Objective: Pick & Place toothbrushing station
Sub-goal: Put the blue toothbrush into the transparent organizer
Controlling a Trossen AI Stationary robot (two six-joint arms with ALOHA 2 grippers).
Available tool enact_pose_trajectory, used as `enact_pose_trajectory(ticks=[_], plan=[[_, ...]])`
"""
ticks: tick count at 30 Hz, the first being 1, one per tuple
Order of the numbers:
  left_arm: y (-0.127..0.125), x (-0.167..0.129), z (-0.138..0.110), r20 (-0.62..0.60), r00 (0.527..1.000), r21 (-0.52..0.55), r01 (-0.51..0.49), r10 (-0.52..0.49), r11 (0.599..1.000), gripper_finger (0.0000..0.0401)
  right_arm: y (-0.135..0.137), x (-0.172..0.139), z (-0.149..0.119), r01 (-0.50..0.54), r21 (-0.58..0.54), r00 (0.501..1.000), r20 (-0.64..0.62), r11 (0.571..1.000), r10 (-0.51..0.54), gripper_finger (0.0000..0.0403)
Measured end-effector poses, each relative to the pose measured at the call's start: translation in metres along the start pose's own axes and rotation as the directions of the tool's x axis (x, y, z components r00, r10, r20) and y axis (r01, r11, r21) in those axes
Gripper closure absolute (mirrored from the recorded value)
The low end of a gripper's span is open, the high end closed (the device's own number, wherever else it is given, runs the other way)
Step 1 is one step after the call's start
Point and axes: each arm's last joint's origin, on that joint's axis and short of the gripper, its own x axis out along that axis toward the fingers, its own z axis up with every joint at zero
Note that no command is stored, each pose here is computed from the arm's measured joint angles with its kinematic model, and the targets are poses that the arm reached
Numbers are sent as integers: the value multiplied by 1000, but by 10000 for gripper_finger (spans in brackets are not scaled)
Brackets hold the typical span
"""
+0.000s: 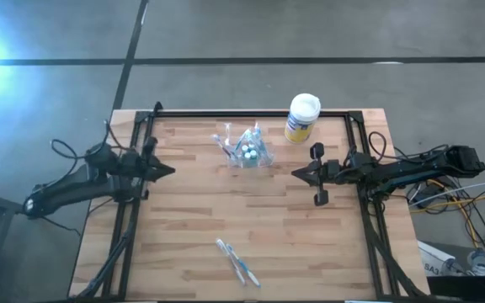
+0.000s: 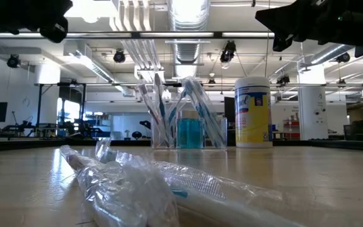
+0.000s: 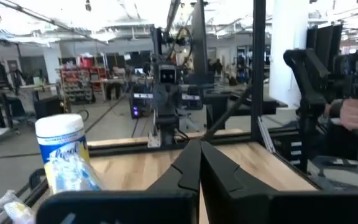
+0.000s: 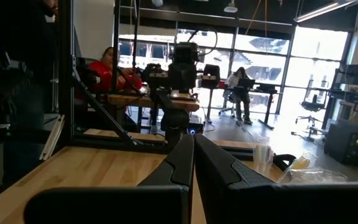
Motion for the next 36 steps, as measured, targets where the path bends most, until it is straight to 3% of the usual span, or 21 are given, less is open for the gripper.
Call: enact_pose_trajectory(ticks=[7, 20, 36], plan=[[-1, -2, -4, 39, 999, -18, 8, -8, 1000, 397, 0, 0, 0, 0, -2, 1000, 0, 1000, 0, 394], [0, 4, -46, -31, 997, -25, 64, -65, 998, 399, 0, 0, 0, 0, 10, 1000, -1, 1000, 0, 394], [-1, 4, -48, -38, 994, -3, 103, -103, 995, 394, 0, 0, -4, -2, 33, 999, -39, 999, 3, 394]])
